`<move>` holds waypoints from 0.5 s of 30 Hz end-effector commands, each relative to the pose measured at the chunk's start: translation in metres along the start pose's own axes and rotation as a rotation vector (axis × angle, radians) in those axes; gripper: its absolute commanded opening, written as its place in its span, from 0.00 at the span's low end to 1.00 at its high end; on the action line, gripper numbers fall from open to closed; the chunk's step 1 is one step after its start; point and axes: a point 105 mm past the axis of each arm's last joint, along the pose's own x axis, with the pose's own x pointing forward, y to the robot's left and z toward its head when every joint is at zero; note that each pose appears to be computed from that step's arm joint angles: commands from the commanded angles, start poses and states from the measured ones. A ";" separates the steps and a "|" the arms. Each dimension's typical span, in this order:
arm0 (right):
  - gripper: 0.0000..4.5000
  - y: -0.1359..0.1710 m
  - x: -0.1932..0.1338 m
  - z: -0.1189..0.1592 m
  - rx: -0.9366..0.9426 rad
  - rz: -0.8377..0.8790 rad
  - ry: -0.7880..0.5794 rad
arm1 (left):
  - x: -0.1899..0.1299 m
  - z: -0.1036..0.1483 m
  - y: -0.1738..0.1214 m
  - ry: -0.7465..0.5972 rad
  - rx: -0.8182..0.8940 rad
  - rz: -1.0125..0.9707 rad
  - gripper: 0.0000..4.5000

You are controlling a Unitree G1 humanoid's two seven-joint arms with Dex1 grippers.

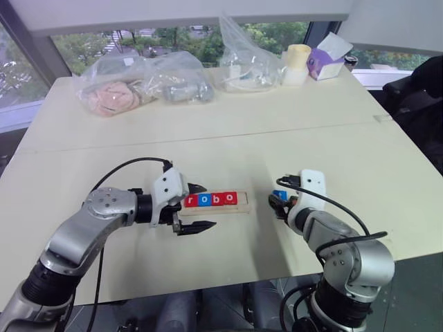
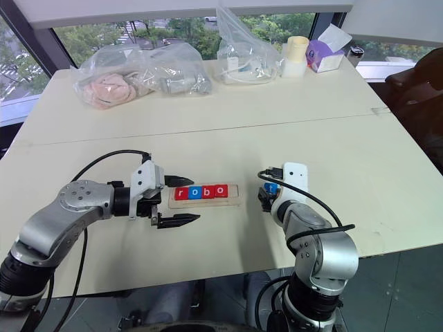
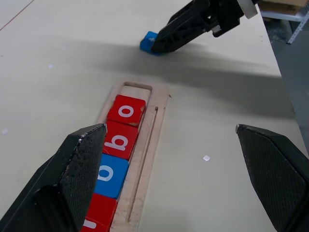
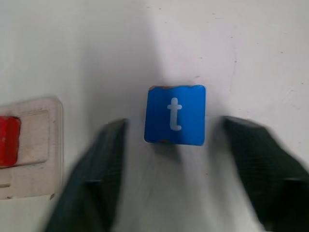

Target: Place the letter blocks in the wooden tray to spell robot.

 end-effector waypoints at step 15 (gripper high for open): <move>0.99 -0.037 -0.034 0.060 -0.807 0.567 -0.271 | -0.021 -0.001 -0.016 0.049 0.009 -0.167 1.00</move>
